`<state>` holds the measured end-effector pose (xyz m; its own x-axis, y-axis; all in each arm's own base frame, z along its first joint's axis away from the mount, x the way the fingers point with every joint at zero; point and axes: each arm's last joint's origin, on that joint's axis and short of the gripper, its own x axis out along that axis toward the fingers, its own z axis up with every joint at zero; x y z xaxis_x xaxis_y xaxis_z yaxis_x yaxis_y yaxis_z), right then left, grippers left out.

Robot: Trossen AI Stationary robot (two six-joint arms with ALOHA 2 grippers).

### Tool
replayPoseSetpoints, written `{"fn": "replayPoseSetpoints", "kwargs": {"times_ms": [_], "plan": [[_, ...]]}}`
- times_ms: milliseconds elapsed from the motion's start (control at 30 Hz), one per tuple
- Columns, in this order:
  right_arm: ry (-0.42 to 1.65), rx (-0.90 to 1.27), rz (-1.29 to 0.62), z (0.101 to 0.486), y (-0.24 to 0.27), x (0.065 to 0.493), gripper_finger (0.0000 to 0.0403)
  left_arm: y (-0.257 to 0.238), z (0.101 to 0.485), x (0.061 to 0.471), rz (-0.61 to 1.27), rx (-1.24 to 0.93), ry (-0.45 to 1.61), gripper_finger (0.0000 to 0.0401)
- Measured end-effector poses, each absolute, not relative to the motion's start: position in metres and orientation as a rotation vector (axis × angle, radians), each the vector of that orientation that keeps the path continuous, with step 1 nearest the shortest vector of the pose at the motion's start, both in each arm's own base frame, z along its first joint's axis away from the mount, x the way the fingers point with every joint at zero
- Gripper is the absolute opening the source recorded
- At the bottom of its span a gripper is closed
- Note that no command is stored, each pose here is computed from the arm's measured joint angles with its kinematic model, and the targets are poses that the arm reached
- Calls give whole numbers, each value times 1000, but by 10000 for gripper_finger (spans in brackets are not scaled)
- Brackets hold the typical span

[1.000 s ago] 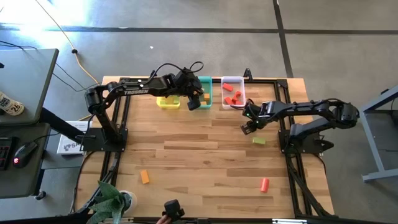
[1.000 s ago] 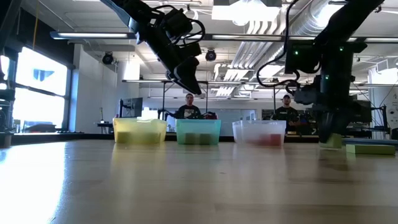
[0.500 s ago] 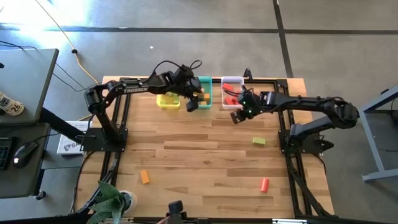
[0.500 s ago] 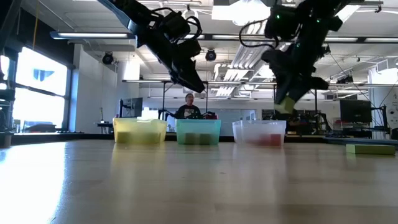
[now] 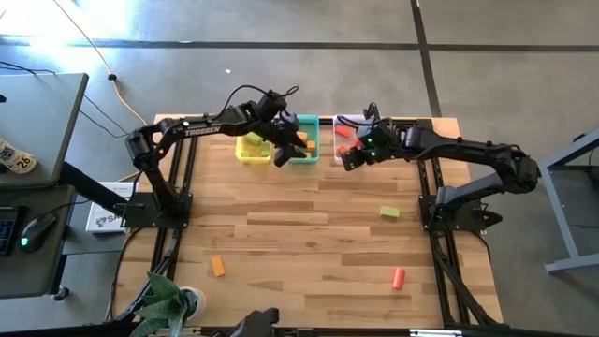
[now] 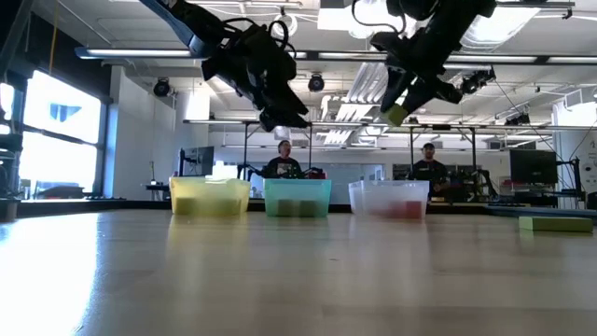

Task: Sort & place blocks by color
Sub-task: Put the green block into the yellow bin

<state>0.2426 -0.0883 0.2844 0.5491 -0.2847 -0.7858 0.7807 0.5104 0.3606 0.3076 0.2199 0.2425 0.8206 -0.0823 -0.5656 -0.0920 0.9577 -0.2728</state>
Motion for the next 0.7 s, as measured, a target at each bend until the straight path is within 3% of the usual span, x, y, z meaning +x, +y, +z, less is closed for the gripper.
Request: {"fn": "replayPoseSetpoints", "kwargs": {"times_ms": [367,700], "plan": [[572,767,-659,303,-92,253,104,220,252,307,-251,-505,475,197],[398,763,-525,318,-94,265,104,222,264,313,-300,-586,383,197]]}}
